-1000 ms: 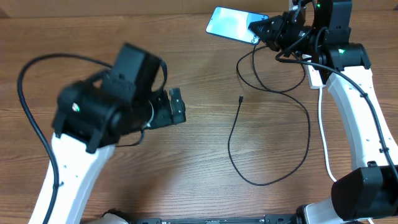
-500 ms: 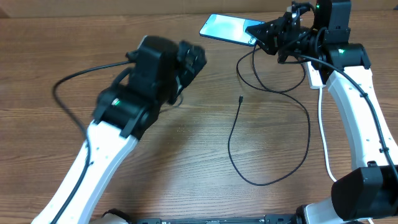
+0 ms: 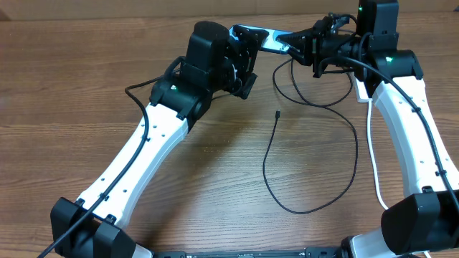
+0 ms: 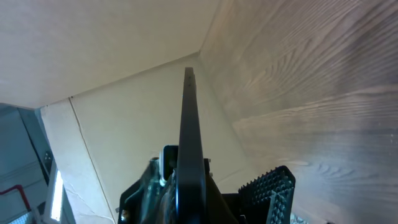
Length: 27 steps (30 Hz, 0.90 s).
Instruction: Plug charger to phone and switch on socket
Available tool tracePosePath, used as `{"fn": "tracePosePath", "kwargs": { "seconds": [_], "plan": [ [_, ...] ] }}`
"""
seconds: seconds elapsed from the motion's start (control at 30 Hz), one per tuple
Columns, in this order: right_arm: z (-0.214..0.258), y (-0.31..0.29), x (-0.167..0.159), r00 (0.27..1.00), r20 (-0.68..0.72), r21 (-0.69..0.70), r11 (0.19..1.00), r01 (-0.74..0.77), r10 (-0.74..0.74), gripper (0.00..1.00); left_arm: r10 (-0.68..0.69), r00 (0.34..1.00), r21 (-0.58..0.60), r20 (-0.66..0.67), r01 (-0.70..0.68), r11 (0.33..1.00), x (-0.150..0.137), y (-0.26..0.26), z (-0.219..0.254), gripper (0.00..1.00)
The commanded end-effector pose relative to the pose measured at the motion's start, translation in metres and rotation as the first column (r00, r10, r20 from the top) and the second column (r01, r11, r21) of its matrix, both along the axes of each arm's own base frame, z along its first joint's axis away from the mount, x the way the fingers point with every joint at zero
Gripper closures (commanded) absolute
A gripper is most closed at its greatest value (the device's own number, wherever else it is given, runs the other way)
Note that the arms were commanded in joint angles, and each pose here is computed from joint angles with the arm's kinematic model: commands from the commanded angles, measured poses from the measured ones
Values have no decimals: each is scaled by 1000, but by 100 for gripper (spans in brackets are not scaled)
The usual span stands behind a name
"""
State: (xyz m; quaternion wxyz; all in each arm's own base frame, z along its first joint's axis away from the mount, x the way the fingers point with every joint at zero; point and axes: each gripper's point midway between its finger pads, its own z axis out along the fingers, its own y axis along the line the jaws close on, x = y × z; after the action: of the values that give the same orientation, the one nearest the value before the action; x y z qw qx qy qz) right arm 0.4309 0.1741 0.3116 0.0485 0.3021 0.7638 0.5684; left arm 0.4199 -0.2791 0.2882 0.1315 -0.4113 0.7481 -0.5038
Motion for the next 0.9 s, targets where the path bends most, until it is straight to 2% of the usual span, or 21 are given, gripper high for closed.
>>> {"fn": "tracePosePath", "kwargs": {
  "seconds": [0.0, 0.23, 0.43, 0.67, 0.87],
  "plan": [
    [26, 4, -3, 998, 53, 29, 999, -25, 24, 96, -23, 999, -87, -37, 20, 996, 1, 3, 8, 10],
    [25, 6, -9, 998, 29, 46, 998, -48, 47, 96, -32, 999, -140, -42, 26, 990, 9, 17, 15, 38],
    [28, 9, -13, 998, -7, 82, 995, -62, 63, 96, -33, 994, -199, -102, 12, 980, 6, 16, 16, 36],
    [28, 17, -21, 995, -27, 99, 991, -94, 97, 96, -44, 990, -246, -135, 10, 969, 3, 12, 20, 38],
    [28, 24, -25, 993, -31, 99, 989, -113, 116, 96, -72, 991, -274, -115, 38, 961, 2, 8, 28, 45]
  ]
}}
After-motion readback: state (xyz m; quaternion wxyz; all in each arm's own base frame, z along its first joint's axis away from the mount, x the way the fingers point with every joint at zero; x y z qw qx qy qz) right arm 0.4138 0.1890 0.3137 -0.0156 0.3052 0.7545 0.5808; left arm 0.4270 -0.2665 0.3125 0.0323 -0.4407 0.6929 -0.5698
